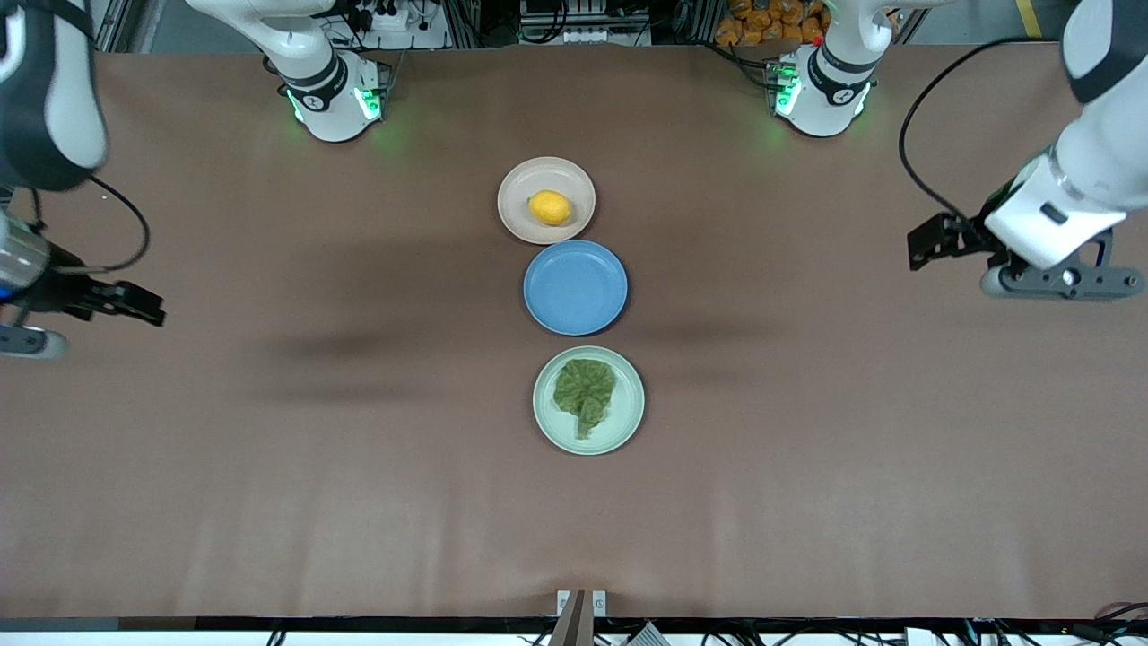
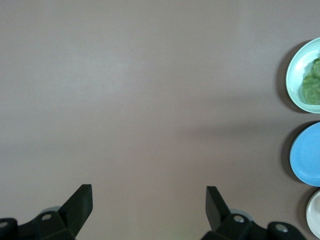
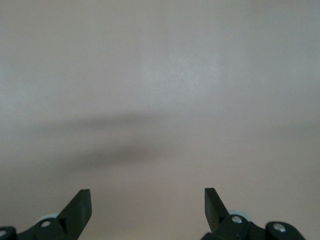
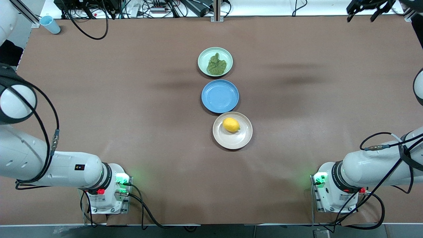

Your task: Place lemon and lettuce in plates

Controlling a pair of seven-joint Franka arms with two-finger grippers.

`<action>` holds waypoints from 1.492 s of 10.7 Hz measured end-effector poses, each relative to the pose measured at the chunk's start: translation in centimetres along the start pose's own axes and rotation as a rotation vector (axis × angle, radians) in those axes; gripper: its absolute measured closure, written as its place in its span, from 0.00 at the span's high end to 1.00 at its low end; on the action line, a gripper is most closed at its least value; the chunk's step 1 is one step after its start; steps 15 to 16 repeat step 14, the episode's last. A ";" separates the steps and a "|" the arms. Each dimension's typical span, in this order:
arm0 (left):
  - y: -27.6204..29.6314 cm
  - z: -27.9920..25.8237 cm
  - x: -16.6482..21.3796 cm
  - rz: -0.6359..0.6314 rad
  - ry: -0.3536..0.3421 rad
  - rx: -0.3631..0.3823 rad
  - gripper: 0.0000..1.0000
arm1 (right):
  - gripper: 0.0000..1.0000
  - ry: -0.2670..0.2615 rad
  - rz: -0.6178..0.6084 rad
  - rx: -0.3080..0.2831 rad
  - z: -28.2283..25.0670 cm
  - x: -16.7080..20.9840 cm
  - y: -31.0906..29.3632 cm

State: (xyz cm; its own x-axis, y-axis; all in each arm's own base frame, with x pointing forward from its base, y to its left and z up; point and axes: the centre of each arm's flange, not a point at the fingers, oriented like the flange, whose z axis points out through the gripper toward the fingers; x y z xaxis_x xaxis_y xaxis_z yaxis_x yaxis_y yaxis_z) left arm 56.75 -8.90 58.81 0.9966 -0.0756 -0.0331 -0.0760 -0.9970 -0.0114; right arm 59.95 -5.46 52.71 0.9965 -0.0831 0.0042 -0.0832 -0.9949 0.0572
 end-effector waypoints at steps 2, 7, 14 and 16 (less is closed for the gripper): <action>0.1 -1.4 -0.9 0.001 0.008 0.002 1.00 | 1.00 0.052 0.004 0.002 -4.6 -0.6 0.3; -0.5 -3.8 -1.0 -0.007 0.033 0.000 1.00 | 1.00 0.102 0.034 0.012 -10.7 -3.9 2.0; 0.0 -3.9 -1.2 0.001 0.020 0.001 1.00 | 1.00 0.095 0.039 0.018 -12.7 -4.6 2.3; 0.0 -3.9 -1.2 0.001 0.020 0.001 1.00 | 1.00 0.095 0.039 0.018 -12.7 -4.6 2.3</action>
